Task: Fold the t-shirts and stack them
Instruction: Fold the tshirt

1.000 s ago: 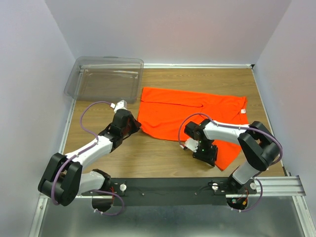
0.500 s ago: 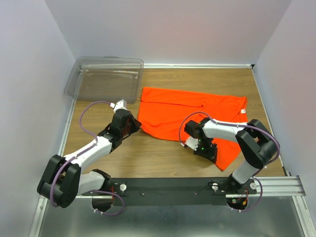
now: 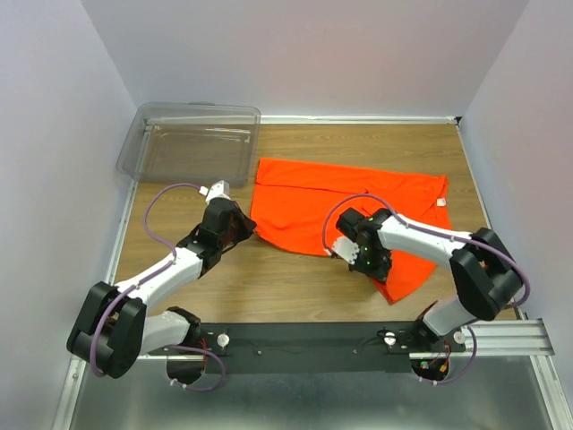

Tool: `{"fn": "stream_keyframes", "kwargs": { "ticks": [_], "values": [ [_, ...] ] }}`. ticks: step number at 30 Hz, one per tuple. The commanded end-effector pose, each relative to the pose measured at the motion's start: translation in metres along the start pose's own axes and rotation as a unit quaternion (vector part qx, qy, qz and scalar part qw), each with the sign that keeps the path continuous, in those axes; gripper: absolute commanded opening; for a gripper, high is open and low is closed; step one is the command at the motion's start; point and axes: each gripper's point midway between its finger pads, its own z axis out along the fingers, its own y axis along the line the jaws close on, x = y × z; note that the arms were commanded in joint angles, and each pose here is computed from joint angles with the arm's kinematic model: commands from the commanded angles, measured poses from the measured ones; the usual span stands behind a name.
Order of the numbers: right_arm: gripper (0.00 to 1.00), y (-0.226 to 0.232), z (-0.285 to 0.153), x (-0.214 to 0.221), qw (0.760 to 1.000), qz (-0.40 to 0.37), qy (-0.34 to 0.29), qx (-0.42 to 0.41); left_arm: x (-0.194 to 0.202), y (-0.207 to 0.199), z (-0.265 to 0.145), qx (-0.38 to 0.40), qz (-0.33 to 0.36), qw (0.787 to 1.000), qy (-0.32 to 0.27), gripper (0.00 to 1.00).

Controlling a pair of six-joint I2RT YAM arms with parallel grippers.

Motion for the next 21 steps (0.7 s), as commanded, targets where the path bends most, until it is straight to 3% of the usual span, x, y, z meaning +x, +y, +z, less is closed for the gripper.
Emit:
{"fn": "stream_keyframes", "kwargs": {
  "ticks": [1, 8, 9, 11, 13, 16, 21],
  "values": [
    [0.05, -0.015, -0.033, -0.031, 0.997, -0.013, -0.075, 0.023, -0.01, -0.009, -0.002, 0.012, 0.007, 1.0, -0.009, 0.0],
    [0.07, -0.04, -0.054, -0.055, 0.994, -0.001, -0.098, 0.043, -0.012, -0.011, -0.001, 0.012, 0.009, 1.0, -0.01, 0.0],
    [0.1, -0.037, -0.05, -0.058, 0.995, -0.001, -0.098, 0.03, -0.012, -0.011, -0.001, 0.012, 0.011, 1.0, -0.01, 0.0],
    [0.37, -0.03, -0.046, -0.062, 0.995, -0.007, -0.101, 0.006, -0.012, -0.011, -0.001, 0.013, 0.012, 1.0, -0.011, 0.0],
    [0.47, -0.028, -0.046, -0.061, 0.995, -0.013, -0.103, 0.002, -0.011, -0.01, -0.001, 0.012, 0.013, 1.0, -0.009, 0.0],
    [0.54, -0.025, -0.057, -0.055, 0.992, -0.035, -0.119, 0.008, -0.011, -0.01, -0.001, 0.013, 0.014, 1.0, -0.009, 0.0],
    [0.56, -0.011, -0.079, -0.037, 0.984, -0.112, -0.138, -0.002, -0.011, -0.01, -0.002, 0.013, 0.015, 1.0, -0.009, 0.0]
  ]
}}
